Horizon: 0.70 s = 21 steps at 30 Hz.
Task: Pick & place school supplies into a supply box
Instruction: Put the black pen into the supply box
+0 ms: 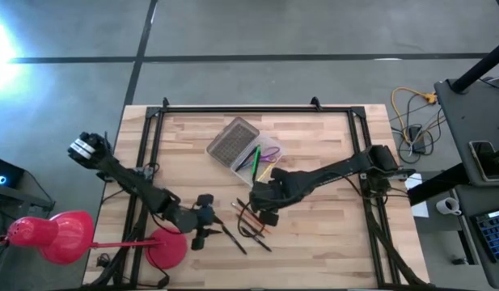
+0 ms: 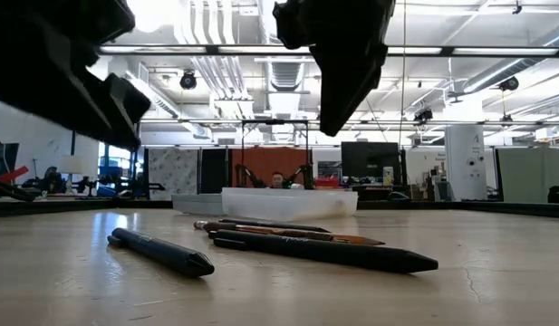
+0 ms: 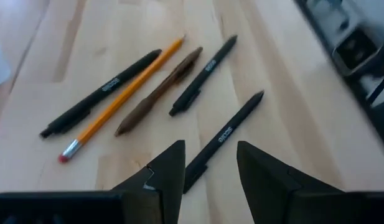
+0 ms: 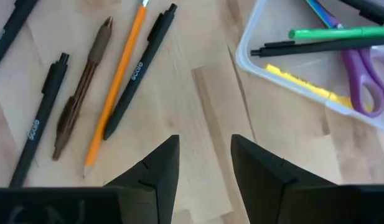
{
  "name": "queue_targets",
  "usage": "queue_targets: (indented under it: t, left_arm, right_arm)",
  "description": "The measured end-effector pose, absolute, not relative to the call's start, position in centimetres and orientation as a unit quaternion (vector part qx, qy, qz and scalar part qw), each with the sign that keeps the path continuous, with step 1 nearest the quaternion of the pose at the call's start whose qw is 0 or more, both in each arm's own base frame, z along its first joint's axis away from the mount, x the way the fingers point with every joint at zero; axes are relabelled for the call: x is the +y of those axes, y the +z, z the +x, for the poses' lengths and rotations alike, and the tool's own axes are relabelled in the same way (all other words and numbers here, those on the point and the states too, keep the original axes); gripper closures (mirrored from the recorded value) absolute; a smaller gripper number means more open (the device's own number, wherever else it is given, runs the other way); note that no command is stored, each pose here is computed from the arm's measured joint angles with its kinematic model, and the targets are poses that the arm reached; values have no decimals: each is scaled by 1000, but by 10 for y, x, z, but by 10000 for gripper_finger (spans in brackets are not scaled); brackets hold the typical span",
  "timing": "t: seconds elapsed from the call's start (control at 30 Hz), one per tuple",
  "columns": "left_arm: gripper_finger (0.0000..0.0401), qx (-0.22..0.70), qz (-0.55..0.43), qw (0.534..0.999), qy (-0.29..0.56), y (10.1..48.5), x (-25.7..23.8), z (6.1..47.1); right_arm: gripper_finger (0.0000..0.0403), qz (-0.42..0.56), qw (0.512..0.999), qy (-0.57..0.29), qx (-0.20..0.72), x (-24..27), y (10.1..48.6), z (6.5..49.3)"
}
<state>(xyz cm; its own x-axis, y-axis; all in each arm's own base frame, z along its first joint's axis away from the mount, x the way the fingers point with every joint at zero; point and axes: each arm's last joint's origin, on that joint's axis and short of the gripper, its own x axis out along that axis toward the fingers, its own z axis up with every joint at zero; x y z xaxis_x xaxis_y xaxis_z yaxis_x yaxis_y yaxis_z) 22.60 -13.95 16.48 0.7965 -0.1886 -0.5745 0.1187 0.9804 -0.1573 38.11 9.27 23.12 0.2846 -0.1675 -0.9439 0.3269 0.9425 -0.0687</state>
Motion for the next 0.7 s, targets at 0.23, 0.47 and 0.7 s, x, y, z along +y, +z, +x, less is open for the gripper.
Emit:
queue_targets:
  t: [0.23,0.47,0.7]
  left_arm:
    - [271,335,34,932,-136,150,-156,248]
    - [271,353,68,919,-165,140,-168,265]
    - [271,375,72,913,-146,123,-161,275]
  right_arm:
    - [268,75,795,-163,579,92,231,380]
    - [268,72,791,-174,583,91,229,378]
    - [268,63,793,-187,576,90,229,378]
